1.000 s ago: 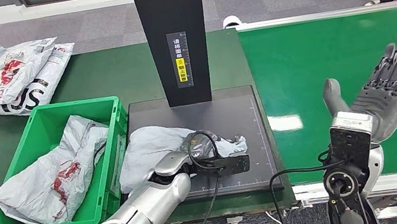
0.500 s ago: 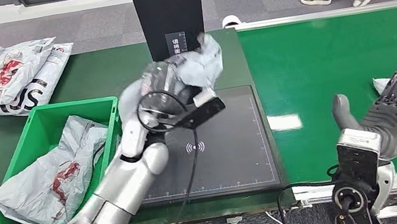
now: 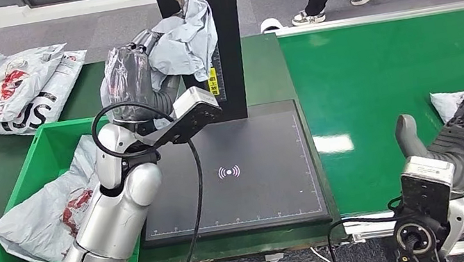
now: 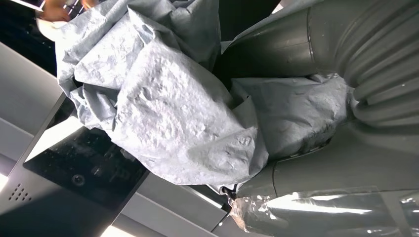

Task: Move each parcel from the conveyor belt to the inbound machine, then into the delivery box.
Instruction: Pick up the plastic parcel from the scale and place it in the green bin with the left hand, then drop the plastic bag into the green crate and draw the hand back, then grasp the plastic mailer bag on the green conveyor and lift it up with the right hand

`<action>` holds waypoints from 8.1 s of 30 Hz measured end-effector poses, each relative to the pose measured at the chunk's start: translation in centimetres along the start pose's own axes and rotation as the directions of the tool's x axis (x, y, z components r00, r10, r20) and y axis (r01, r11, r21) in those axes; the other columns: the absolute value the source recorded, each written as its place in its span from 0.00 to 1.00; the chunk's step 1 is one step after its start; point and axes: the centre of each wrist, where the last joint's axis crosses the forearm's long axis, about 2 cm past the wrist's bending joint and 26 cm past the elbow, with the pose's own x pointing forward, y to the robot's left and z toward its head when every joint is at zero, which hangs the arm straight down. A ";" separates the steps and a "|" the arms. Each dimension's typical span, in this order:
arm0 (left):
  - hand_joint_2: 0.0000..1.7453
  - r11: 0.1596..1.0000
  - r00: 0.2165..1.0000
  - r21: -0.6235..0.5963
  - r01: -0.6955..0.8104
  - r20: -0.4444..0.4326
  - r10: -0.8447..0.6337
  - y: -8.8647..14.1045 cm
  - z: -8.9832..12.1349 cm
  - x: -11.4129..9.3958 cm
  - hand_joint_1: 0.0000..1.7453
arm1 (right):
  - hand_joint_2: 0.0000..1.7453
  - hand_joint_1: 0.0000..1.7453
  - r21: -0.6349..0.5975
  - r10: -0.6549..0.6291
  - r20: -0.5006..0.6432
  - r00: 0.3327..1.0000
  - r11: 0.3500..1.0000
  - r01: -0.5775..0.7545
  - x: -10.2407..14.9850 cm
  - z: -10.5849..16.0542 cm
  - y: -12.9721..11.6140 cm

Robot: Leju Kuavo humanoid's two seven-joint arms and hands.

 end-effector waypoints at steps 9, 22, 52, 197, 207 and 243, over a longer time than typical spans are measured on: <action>1.00 1.000 1.000 0.010 0.002 0.005 -0.002 0.3 0.0 0.0 1.00 | 1.00 0.00 0.000 0.001 0.000 1.000 1.000 -0.001 0.0 0.0 0.0; 1.00 1.000 1.000 0.009 0.002 0.005 -0.002 0.3 0.1 0.0 1.00 | 1.00 0.00 0.000 0.001 0.000 1.000 1.000 -0.001 0.0 0.0 0.0; 1.00 0.743 0.585 -0.328 0.584 -0.464 -0.665 9.6 18.6 -19.8 1.00 | 1.00 0.00 0.027 0.043 -0.048 0.998 0.999 -0.042 -0.2 1.5 -2.1; 1.00 0.454 0.421 0.129 -0.882 -0.217 0.881 0.5 11.0 -3.3 0.00 | 1.00 0.00 0.664 0.852 -0.267 0.449 0.501 -0.555 -13.6 7.6 -3.4; 1.00 0.418 0.388 0.133 -0.899 -0.203 0.899 -0.4 10.6 -1.4 0.00 | 1.00 0.00 0.808 0.939 -0.241 0.244 0.334 -0.486 -17.8 9.7 -4.6; 1.00 0.447 0.423 0.113 -0.888 -0.185 0.887 -0.2 11.5 -0.9 0.00 | 1.00 1.00 0.896 0.950 -0.236 0.204 0.294 -0.333 -21.5 10.6 -3.9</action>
